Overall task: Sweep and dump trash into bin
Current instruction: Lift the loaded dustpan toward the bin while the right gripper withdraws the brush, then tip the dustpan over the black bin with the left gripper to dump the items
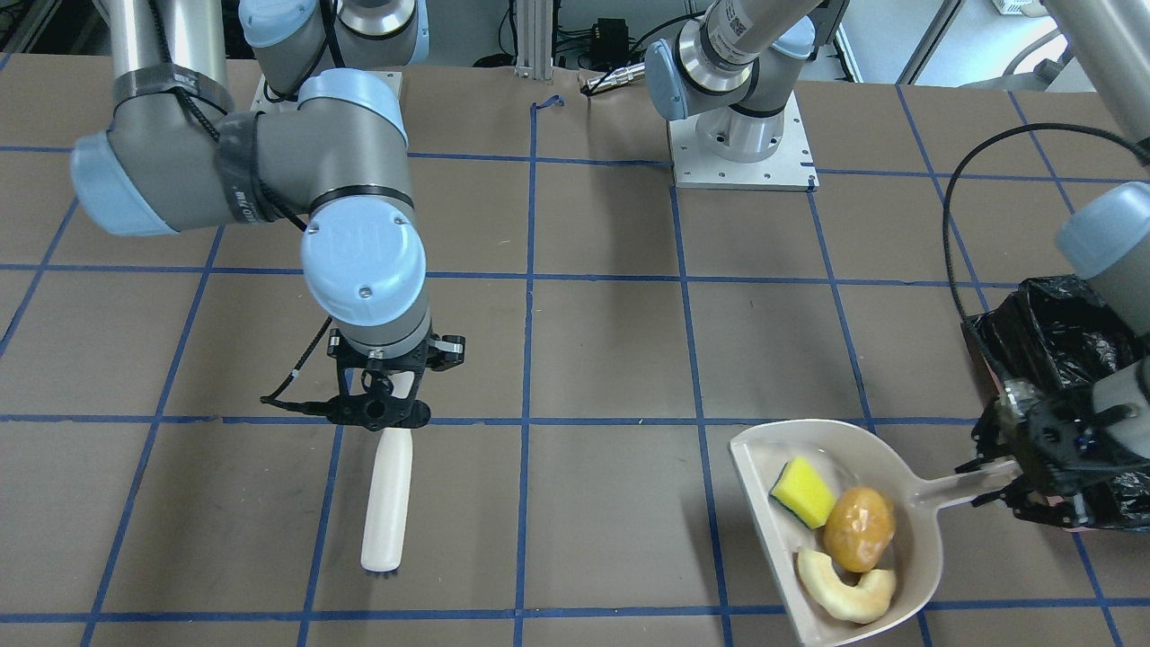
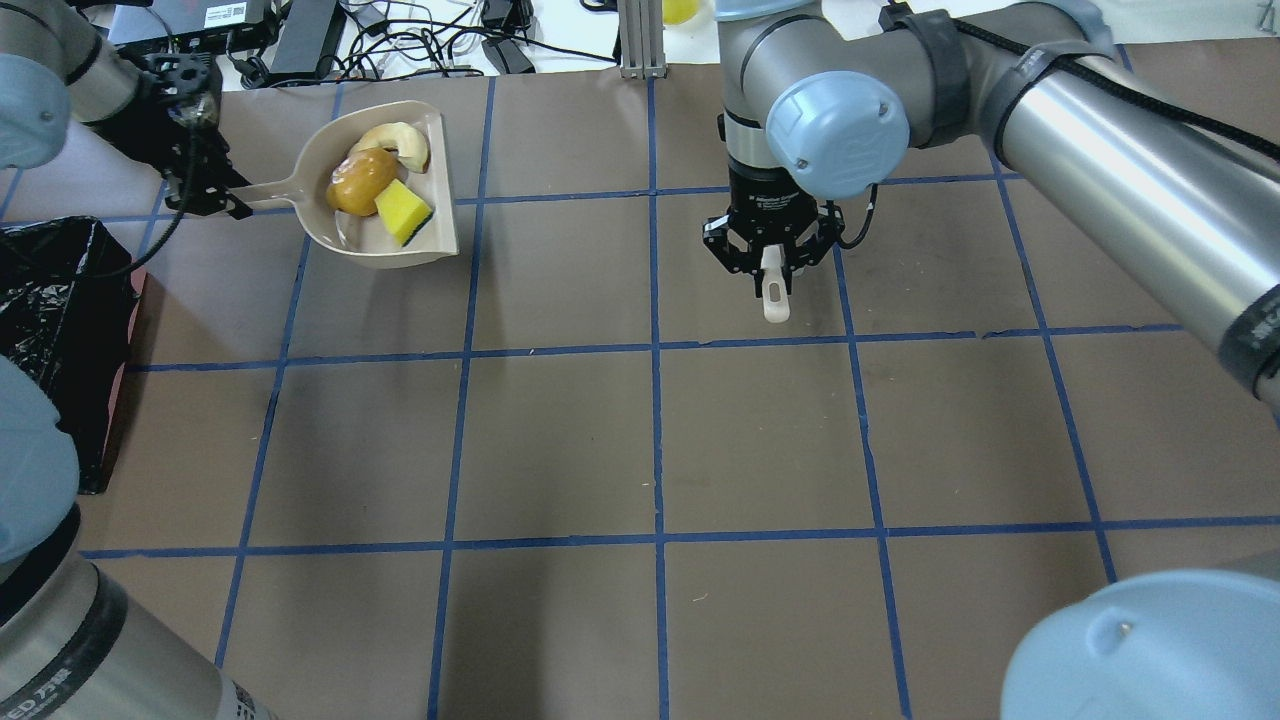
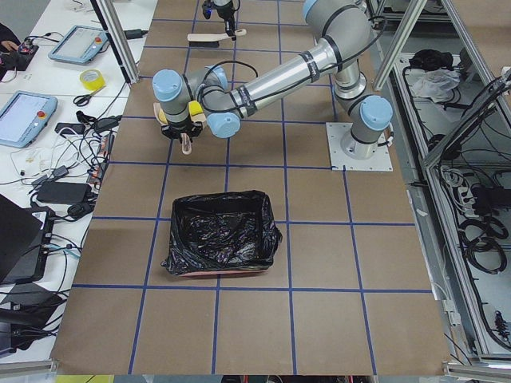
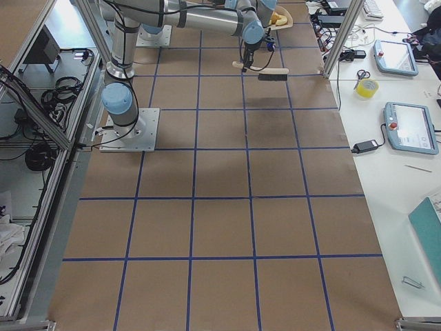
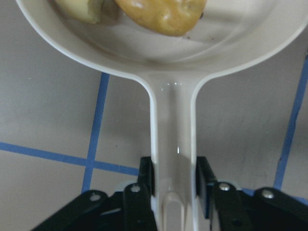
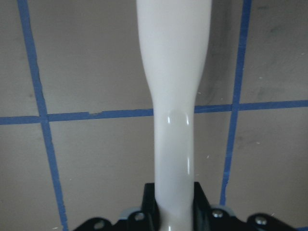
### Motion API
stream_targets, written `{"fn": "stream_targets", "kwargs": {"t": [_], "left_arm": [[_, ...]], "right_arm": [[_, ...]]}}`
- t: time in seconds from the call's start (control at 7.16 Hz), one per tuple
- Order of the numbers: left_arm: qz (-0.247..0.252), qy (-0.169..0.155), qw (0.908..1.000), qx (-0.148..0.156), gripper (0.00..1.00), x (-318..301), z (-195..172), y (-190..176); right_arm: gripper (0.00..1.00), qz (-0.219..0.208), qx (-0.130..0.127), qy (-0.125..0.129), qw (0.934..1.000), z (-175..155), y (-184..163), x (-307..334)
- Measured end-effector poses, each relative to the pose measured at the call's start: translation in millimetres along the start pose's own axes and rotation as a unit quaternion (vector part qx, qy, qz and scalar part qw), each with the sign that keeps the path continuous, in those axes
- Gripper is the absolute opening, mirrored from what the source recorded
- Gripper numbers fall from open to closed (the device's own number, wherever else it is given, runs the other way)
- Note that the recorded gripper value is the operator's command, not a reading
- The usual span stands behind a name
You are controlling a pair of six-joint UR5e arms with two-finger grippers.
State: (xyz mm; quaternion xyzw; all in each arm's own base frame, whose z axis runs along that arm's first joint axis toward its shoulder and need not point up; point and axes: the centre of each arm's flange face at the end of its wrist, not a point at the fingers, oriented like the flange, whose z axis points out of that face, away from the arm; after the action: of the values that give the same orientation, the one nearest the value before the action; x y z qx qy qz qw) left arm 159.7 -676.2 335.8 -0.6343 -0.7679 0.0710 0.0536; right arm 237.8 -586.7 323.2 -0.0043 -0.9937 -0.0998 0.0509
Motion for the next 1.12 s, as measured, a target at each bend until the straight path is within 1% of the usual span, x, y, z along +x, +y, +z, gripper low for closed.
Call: {"fn": "stream_targets", "kwargs": {"t": [0.28,0.42,0.56,0.7,0.84,0.98,1.12], "left_arm": [[0.003,0.007,1.0000,-0.001,0.00,2,-59,80],[0.012,0.010,0.9998,-0.013,0.00,4,-85,119],[0.025,0.012,0.9991,-0.033,0.00,9,-107,156],[0.049,0.017,0.9970,-0.057,0.00,15,-124,192],[0.085,0.018,0.9925,-0.087,0.00,19,-141,223],[0.129,0.017,0.9832,-0.129,0.00,19,-165,248],[0.169,0.016,0.9709,-0.169,0.00,18,-190,266]], "right_arm": [[0.00,-0.011,0.002,-0.009,0.9999,-4,-10,75],[0.00,-0.007,0.006,-0.012,0.9999,1,-15,118],[0.00,-0.007,0.011,-0.016,0.9998,13,-18,160],[0.00,-0.008,0.019,-0.020,0.9996,29,-19,198],[0.00,-0.007,0.031,-0.023,0.9992,46,-19,234],[0.00,-0.009,0.041,-0.025,0.9988,63,-19,268],[0.00,-0.012,0.042,-0.028,0.9987,79,-19,293]]}}
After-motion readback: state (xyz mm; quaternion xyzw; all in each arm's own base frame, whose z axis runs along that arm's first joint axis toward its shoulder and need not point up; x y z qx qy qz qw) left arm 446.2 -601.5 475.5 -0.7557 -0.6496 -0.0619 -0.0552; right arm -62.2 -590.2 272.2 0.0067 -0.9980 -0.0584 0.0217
